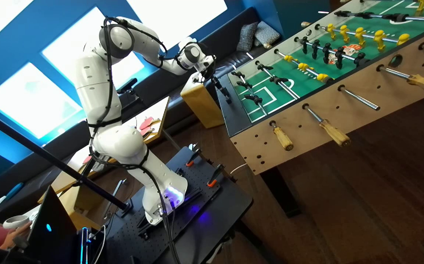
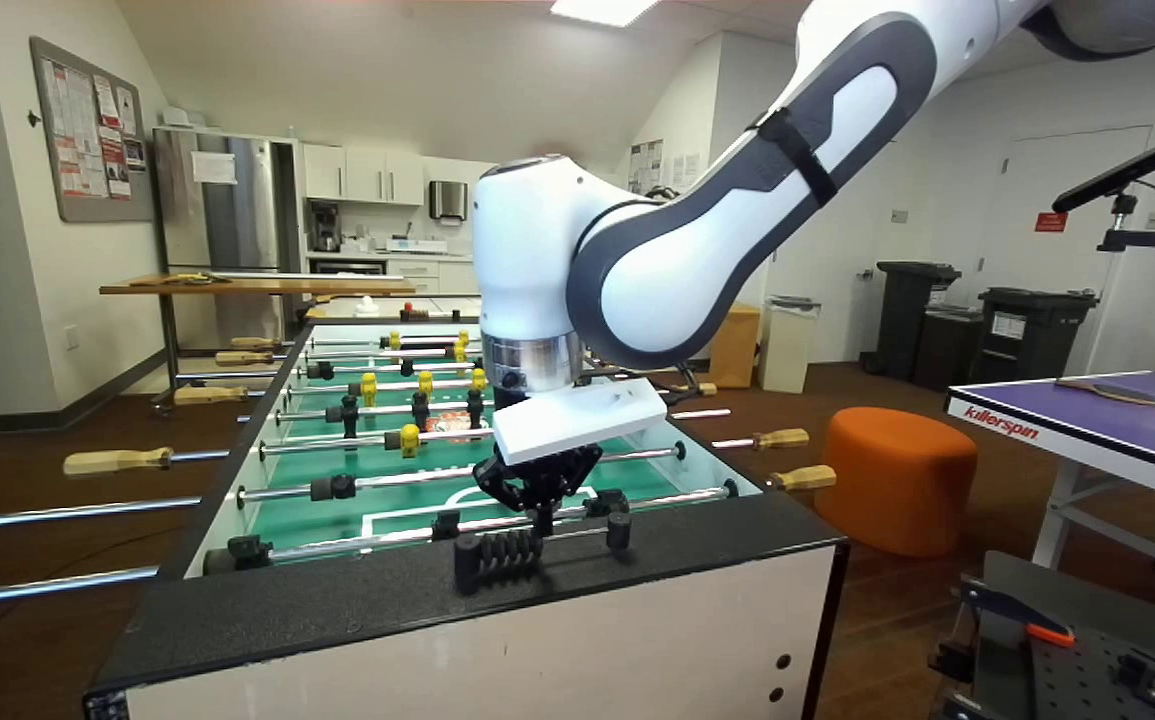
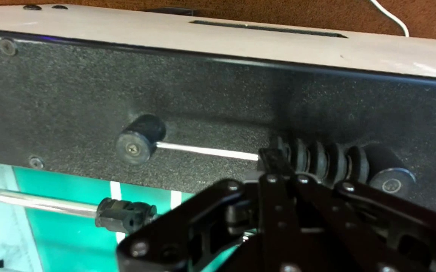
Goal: Slide the things on the foosball table to the left
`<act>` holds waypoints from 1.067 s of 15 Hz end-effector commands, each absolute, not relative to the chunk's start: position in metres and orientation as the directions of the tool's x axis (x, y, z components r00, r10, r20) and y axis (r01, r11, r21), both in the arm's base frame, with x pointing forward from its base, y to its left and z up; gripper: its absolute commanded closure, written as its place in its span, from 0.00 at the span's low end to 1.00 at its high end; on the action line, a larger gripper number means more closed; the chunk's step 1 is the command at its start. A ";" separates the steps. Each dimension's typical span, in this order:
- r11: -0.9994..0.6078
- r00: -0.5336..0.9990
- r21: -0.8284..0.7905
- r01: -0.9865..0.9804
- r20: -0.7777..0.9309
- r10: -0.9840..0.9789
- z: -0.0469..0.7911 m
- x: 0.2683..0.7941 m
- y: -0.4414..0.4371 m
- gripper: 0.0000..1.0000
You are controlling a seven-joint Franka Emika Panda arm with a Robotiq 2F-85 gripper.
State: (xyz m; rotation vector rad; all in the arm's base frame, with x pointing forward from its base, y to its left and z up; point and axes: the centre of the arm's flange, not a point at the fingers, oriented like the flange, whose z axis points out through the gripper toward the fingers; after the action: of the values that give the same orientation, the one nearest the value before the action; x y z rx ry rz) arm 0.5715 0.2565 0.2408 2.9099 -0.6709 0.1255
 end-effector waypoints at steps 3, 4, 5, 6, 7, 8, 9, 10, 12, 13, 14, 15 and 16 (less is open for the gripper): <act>-0.891 0.898 0.131 -0.435 0.133 -0.419 0.240 0.579 0.261 1.00; -0.890 0.898 0.132 -0.436 0.132 -0.420 0.244 0.575 0.260 1.00; -0.889 0.897 0.135 -0.438 0.129 -0.422 0.248 0.572 0.259 1.00; -0.887 0.898 0.146 -0.438 0.123 -0.423 0.254 0.568 0.256 1.00; -0.887 0.898 0.149 -0.438 0.121 -0.423 0.259 0.565 0.253 1.00; -0.888 0.900 0.150 -0.435 0.119 -0.420 0.264 0.562 0.251 1.00; -0.894 0.904 0.141 -0.426 0.119 -0.411 0.271 0.559 0.248 1.00; -0.899 0.907 0.135 -0.417 0.124 -0.402 0.278 0.556 0.245 1.00; -0.914 0.919 0.118 -0.389 0.122 -0.375 0.295 0.548 0.239 1.00; -0.927 0.930 0.105 -0.361 0.110 -0.350 0.302 0.545 0.236 1.00; -0.941 0.942 0.089 -0.328 0.101 -0.319 0.310 0.542 0.232 1.00; -0.951 0.951 0.073 -0.302 0.093 -0.295 0.316 0.539 0.228 1.00; -0.956 0.957 0.071 -0.283 0.088 -0.277 0.322 0.536 0.224 1.00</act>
State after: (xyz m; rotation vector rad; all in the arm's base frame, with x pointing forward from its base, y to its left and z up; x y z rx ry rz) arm 0.5576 0.2451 0.2954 2.9815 -0.5183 0.1495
